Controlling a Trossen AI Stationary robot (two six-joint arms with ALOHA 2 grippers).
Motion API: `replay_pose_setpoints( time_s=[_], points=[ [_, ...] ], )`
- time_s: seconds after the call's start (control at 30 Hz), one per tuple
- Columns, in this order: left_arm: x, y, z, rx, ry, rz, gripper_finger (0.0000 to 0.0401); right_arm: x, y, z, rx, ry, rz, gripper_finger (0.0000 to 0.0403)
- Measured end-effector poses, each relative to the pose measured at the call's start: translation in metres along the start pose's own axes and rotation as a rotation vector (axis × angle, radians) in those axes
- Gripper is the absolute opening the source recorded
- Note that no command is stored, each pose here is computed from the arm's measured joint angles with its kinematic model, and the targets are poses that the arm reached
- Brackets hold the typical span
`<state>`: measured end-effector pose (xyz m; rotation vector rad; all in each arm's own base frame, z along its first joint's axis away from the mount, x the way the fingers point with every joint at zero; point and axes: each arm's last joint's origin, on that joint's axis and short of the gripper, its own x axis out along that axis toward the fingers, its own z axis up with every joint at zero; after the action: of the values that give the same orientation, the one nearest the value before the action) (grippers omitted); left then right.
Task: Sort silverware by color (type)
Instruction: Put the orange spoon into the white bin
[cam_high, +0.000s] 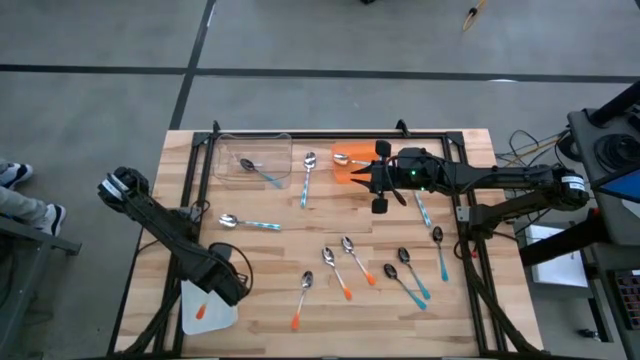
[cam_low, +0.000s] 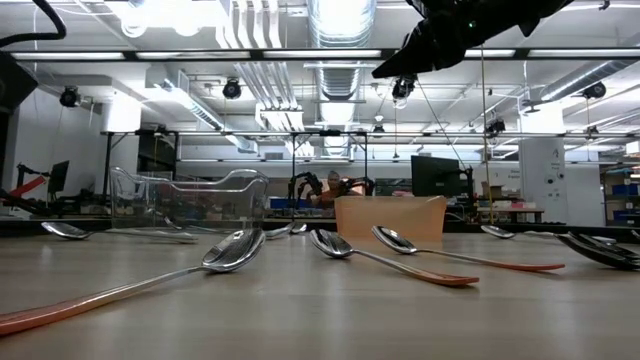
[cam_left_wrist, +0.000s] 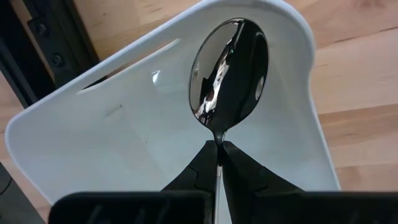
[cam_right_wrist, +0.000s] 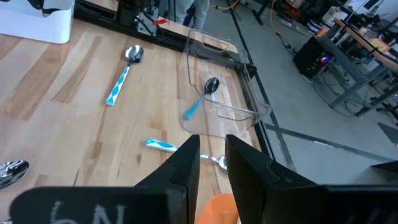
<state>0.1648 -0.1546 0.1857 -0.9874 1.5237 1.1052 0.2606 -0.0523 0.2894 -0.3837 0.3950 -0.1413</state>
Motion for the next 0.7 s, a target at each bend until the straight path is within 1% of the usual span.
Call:
replay_pose_setpoints(
  time_s=[0.6,0.7],
  points=[
    [0.007,0.001,-0.001,0.026,0.006,-0.008,0.0,0.0,0.0,0.0,-0.002,0.001,0.0,0.0068],
    [0.013,-0.001,-0.001,0.034,0.023,-0.041,0.0,0.0,0.0,0.0,-0.003,0.001,0.001,0.0068]
  ],
)
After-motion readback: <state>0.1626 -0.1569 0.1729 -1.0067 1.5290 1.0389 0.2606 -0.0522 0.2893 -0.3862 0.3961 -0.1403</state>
